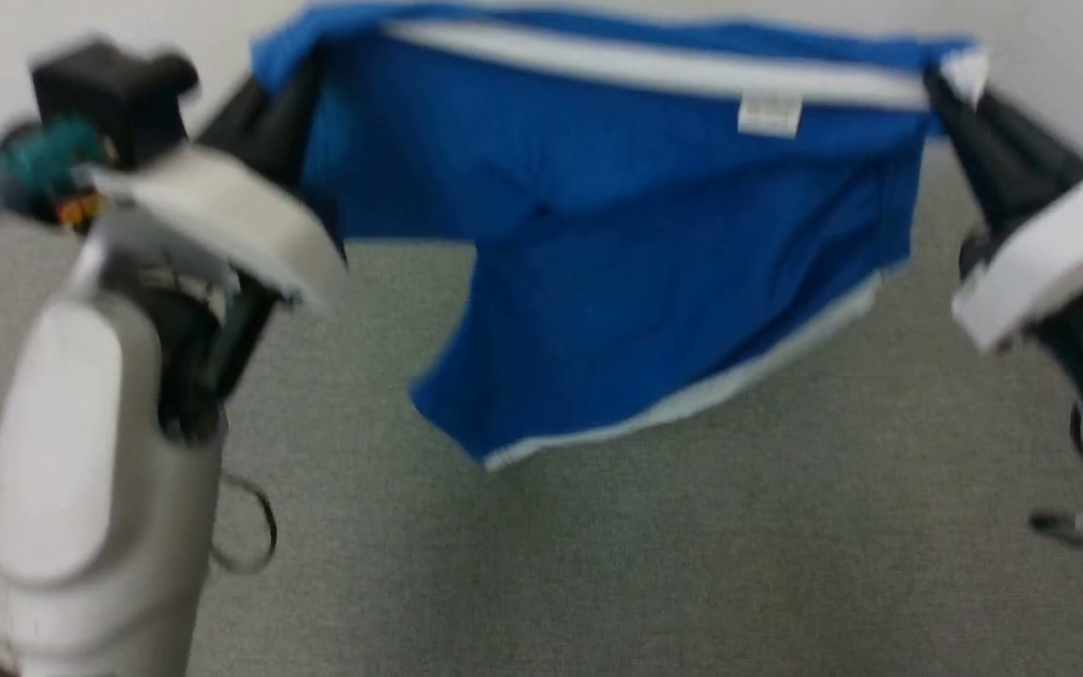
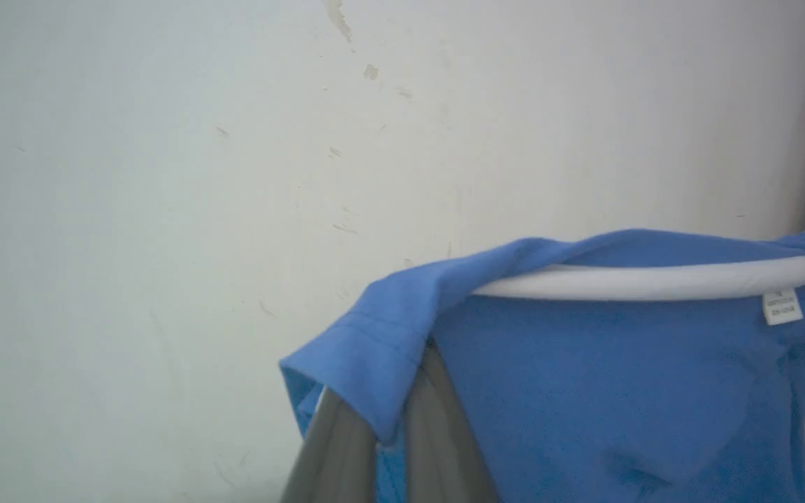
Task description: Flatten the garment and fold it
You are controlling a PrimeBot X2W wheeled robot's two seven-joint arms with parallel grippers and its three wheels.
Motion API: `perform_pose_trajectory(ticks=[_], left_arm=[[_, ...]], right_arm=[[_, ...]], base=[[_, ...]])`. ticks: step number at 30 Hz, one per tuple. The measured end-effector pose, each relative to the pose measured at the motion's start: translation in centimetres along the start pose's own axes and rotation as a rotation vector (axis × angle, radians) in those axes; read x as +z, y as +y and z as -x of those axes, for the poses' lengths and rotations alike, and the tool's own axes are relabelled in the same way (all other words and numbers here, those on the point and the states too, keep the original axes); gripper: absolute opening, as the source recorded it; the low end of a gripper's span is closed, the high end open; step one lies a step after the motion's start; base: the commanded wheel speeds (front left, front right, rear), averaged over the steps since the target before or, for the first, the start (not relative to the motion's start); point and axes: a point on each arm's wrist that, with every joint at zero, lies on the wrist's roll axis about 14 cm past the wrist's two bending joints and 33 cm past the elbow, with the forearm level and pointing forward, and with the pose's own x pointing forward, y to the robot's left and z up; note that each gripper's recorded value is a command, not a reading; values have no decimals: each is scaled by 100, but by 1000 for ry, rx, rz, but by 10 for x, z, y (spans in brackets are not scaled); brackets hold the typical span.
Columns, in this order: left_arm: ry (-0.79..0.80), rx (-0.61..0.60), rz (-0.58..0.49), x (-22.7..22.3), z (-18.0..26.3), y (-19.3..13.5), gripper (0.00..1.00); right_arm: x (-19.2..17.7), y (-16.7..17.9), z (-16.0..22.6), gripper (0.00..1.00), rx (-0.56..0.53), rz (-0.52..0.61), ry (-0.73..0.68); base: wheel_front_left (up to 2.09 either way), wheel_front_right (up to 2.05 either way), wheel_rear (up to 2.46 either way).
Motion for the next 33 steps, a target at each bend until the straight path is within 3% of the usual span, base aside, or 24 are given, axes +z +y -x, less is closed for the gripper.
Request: perform_pose_trajectory(ticks=[10,14,17,22,27,33], left_arm=[[-104,88,-59,-2,-111,49,0],[-105,117,-61,-26,-143,61,0],[-60,134,-42,-61,-156,66,0],[71,163,34,-139,-153,67,0],[235,202,124,-212,-116,56,0],[380,253,243,-268,-51,40,0]], right_arm=[[37,-25,-103,0,8,-30,-172],[27,-35,-134,0,-6,-51,-221],[-1,-39,-152,0,-18,-74,-197],[-80,-37,-164,0,-30,-122,-57],[-152,-22,-148,0,-30,-179,87],[-203,1,-106,0,-11,-225,190]], base=[[0,0,0],[0,0,0],[0,0,0],[0,0,0],[0,0,0],[0,0,0]])
